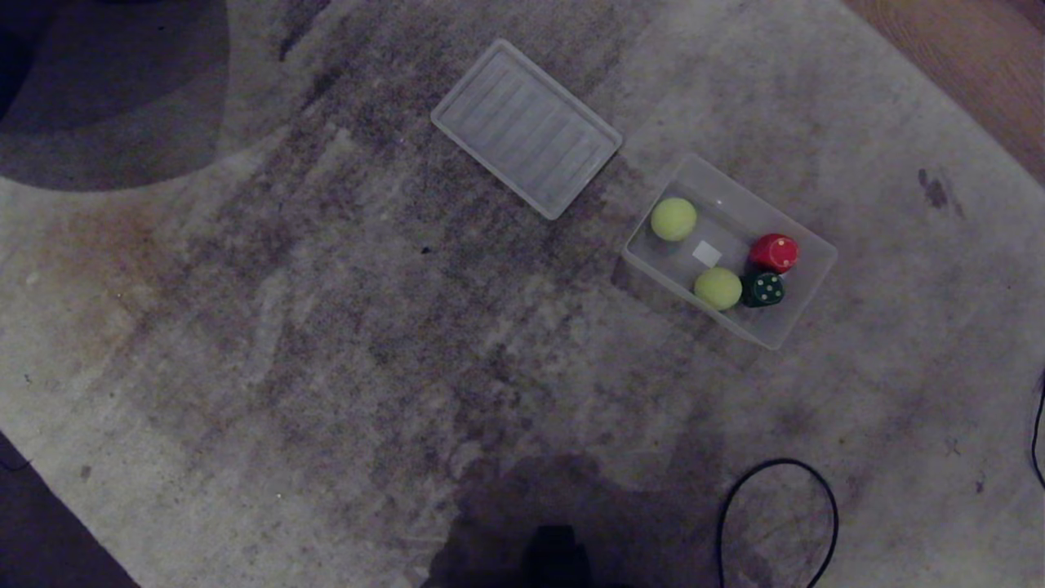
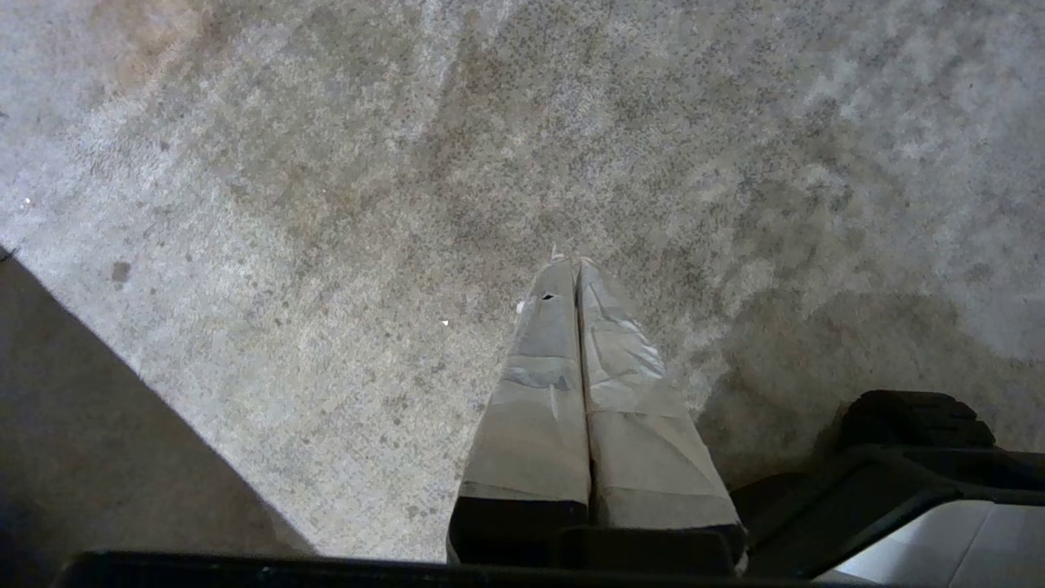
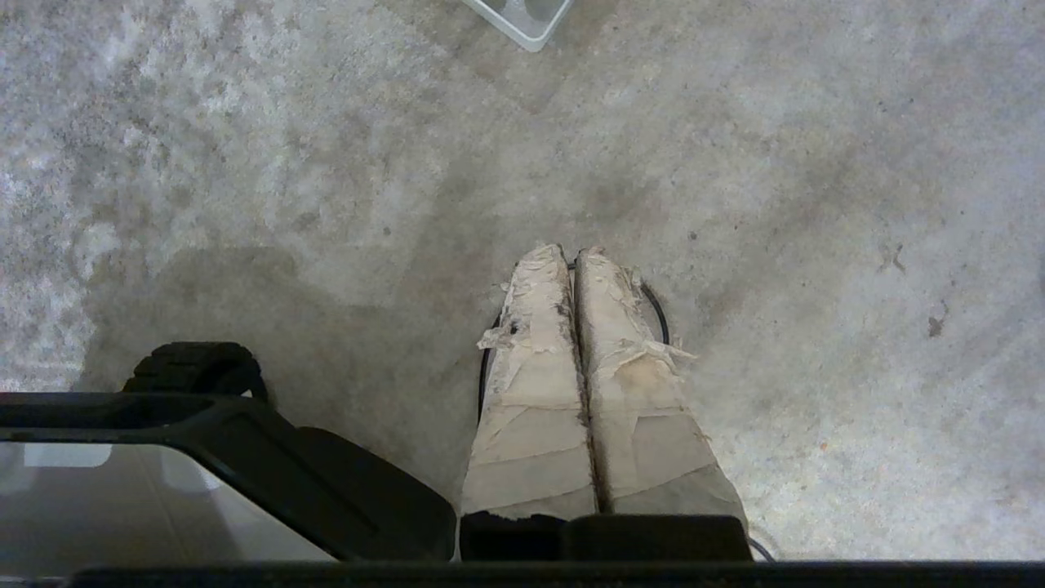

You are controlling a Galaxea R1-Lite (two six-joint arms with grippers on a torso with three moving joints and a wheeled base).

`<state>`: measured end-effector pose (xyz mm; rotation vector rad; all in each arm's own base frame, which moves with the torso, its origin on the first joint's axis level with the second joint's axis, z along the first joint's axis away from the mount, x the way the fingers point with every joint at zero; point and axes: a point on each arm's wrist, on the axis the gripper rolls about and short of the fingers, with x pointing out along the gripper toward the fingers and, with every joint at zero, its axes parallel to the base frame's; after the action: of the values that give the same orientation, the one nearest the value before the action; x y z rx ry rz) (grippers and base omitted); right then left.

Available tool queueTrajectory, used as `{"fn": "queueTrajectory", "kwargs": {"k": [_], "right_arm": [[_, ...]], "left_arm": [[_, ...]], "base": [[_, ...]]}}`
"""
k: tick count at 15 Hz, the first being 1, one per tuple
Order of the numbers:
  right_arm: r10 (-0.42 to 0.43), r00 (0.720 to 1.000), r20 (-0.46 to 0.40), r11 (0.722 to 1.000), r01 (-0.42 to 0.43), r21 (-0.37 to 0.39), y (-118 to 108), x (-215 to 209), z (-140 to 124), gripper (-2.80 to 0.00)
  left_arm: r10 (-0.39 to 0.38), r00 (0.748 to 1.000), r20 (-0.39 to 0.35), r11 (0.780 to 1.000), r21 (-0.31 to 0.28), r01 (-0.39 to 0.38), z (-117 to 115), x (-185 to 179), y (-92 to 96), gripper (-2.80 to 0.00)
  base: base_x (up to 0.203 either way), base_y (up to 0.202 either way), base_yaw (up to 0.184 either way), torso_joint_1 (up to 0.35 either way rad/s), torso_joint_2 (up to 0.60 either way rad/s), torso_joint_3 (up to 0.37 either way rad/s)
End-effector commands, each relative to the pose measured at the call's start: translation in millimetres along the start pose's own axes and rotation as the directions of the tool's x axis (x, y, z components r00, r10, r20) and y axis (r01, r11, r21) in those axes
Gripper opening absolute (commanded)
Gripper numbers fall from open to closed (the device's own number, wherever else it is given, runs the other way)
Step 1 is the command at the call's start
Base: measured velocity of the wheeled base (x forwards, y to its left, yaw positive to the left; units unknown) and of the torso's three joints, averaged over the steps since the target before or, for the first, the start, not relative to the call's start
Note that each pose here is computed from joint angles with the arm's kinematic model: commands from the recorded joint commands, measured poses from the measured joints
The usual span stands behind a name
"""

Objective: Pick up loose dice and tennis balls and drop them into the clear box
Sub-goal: Pick up toys out of the box

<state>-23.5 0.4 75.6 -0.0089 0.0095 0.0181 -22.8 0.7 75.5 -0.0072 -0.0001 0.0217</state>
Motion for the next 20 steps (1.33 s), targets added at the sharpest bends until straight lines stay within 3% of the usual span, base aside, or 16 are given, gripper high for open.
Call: {"fn": "queueTrajectory", "kwargs": {"k": [1,6,20], "right_arm": [[0.001,1.000,-0.004,1.000,-0.001,0.000,0.0,0.3,0.0,-2.80],[0.000,1.000,-0.004,1.000,0.000,0.000,0.0,0.3,0.0,-2.80],[0.001,1.000,-0.004,1.000,-0.001,0.000,0.0,0.2,0.0,-2.80]], "left_arm": [[0.000,1.000,-0.003,1.000,0.002,0.000,-0.4,0.2,0.0,-2.80],[0.004,1.000,-0.005,1.000,0.000,-0.004,-0.5,0.2,0.1,-2.80],[0.004,1.000,-0.005,1.000,-0.006,-0.004,-0.5,0.2,0.1,-2.80]], "base": [[0.000,0.000,0.000,0.000,0.00,0.000],[0.000,0.000,0.000,0.002,0.00,0.031],[0.000,0.000,0.000,0.002,0.00,0.197]]}}
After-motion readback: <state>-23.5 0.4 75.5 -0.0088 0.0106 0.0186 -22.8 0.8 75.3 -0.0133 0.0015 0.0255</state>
